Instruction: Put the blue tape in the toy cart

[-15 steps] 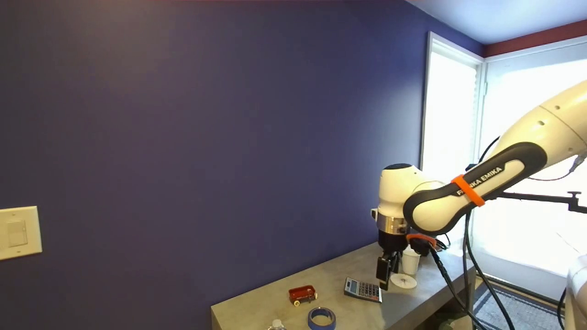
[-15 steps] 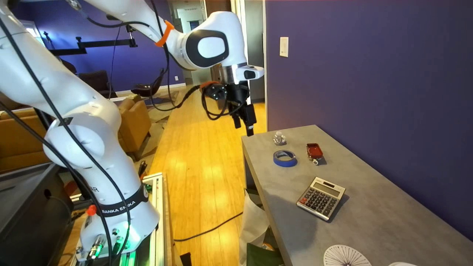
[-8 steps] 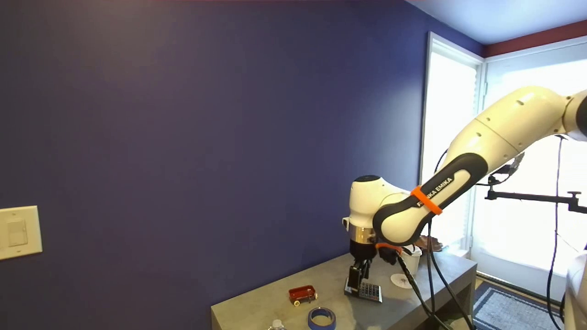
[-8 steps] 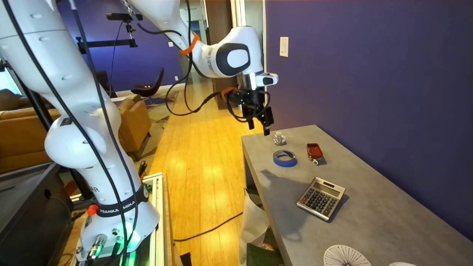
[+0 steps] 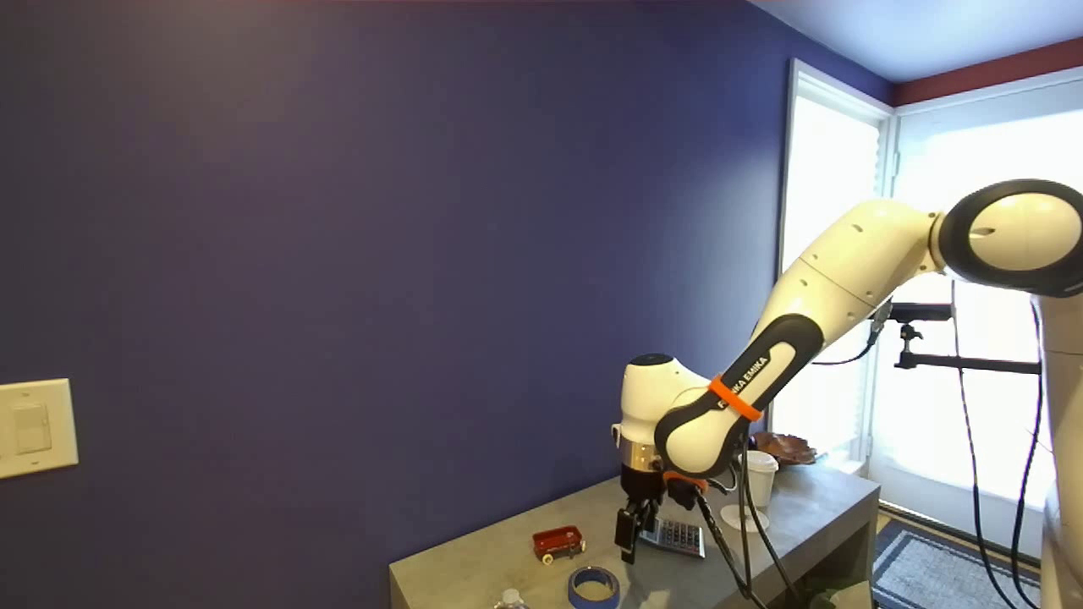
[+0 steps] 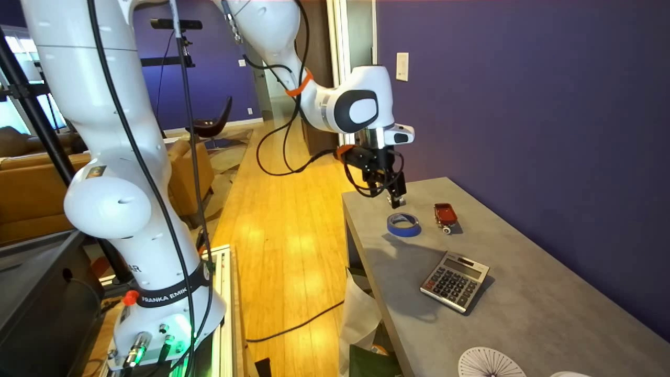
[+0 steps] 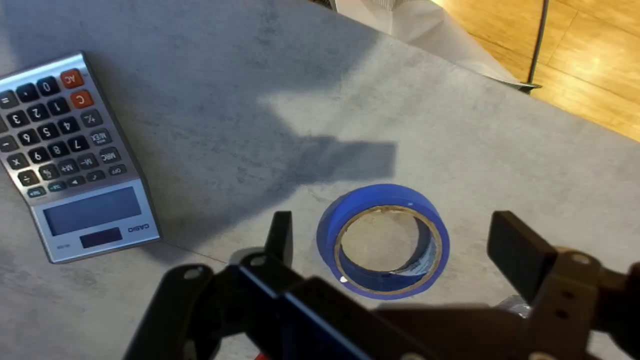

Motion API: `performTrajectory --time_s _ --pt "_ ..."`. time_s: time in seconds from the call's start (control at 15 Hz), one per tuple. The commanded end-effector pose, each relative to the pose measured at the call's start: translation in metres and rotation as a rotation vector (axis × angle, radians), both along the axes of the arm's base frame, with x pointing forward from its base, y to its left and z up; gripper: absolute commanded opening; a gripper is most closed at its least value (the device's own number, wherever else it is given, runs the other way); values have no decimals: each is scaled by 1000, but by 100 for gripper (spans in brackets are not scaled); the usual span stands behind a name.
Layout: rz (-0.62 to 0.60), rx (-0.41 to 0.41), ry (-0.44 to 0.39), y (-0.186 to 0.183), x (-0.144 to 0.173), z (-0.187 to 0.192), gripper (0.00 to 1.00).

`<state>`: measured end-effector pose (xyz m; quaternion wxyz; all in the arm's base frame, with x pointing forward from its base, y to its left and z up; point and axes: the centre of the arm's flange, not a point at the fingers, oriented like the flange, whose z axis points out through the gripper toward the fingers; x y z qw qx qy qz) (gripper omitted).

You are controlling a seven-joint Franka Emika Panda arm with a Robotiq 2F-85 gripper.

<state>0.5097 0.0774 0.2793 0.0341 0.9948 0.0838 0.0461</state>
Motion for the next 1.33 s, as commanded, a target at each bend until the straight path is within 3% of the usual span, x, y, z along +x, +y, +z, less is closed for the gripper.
performTrajectory --time_s 0.0,0.13,0.47,1.07,1.27 --pt "-74 15 -40 -10 24 -24 100" --pt "-49 12 -20 -15 13 -18 100" --pt "-61 12 -15 -19 20 -25 100" --pt "-33 49 -49 -12 55 -62 100" --pt "-42 73 -63 -11 67 -69 87"
